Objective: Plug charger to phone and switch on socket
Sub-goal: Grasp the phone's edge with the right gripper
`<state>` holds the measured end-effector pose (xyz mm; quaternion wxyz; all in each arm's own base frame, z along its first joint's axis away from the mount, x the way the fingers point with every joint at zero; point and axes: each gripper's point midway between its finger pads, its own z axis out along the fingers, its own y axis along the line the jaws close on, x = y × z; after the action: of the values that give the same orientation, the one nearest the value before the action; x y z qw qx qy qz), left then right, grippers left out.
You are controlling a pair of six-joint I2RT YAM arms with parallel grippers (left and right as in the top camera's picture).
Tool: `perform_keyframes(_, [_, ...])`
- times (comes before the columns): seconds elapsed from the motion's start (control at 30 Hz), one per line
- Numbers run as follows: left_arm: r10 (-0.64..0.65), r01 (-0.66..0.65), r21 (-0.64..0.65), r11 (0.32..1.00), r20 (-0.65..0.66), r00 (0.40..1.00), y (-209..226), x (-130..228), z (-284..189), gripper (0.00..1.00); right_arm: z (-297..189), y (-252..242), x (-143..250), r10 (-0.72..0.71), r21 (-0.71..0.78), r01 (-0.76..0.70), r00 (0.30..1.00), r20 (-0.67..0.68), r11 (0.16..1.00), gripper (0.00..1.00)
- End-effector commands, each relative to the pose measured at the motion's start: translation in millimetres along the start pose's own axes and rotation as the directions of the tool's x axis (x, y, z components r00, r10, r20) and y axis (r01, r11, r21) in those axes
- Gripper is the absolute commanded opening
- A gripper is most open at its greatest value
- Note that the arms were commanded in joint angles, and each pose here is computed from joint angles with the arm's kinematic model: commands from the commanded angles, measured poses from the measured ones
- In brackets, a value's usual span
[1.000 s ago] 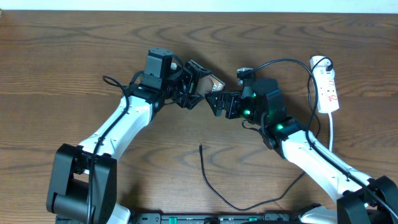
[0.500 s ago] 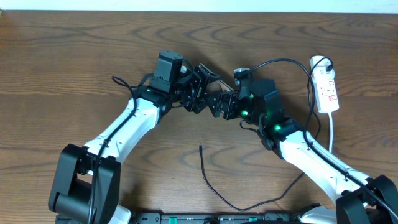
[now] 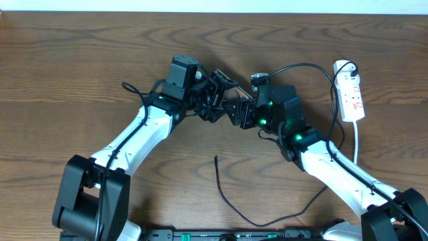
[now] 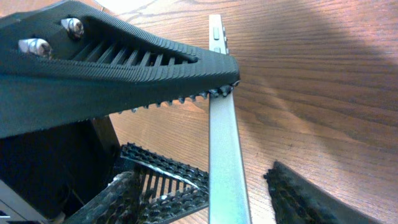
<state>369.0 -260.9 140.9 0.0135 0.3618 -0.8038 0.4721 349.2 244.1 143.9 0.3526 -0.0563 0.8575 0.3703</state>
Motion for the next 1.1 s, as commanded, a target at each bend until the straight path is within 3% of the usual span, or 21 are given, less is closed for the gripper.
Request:
perform_keyframes(0.0, [0.035, -0.034, 0.057, 0.998, -0.019, 0.999, -23.7, 11.2, -10.0, 0.07, 0.5, 5.0, -5.6, -0.017, -0.007, 0.017, 1.0, 0.012, 1.0, 0.52])
perform_keyframes(0.47, [0.035, -0.034, 0.057, 0.998, -0.019, 0.999, -23.9, 11.2, -10.1, 0.07, 0.5, 4.6, -5.0, -0.015, -0.005, 0.015, 1.0, 0.01, 1.0, 0.19])
perform_keyframes(0.63, [0.035, -0.034, 0.057, 0.998, -0.018, 0.999, -23.7, 11.1, -10.0, 0.07, 0.5, 4.6, -5.0, -0.015, -0.005, 0.015, 1.0, 0.01, 1.0, 0.01])
perform_keyframes(0.8, [0.035, -0.034, 0.056, 0.998, -0.018, 0.999, -23.7, 11.1, -10.0, 0.09, 0.4, 4.5, -5.0, -0.015, -0.005, 0.015, 1.0, 0.01, 1.0, 0.01])
perform_keyframes(0.83, [0.035, -0.034, 0.056, 0.998, -0.018, 0.999, -23.7, 11.1, -10.0, 0.23, 0.4, 4.4, -5.1, -0.015, -0.005, 0.015, 1.0, 0.01, 1.0, 0.01])
perform_keyframes(0.9, [0.035, -0.034, 0.057, 0.998, -0.019, 0.999, -23.8, 11.2, -10.1, 0.66, 0.4, 3.4, -5.7, -0.015, 0.001, 0.015, 1.0, 0.013, 1.0, 0.01])
perform_keyframes(0.97, [0.034, -0.033, 0.055, 0.998, -0.019, 0.999, -23.3, 11.2, -10.0, 0.91, 0.3, 2.0, -6.7, -0.014, 0.008, 0.014, 1.0, 0.018, 1.0, 0.01])
perform_keyframes(1.07, [0.033, -0.032, 0.054, 0.998, -0.019, 0.999, -23.0, 11.1, -10.1, 0.92, -0.8, -3.7, -10.5, -0.01, 0.029, 0.009, 0.999, 0.032, 1.0, 0.01])
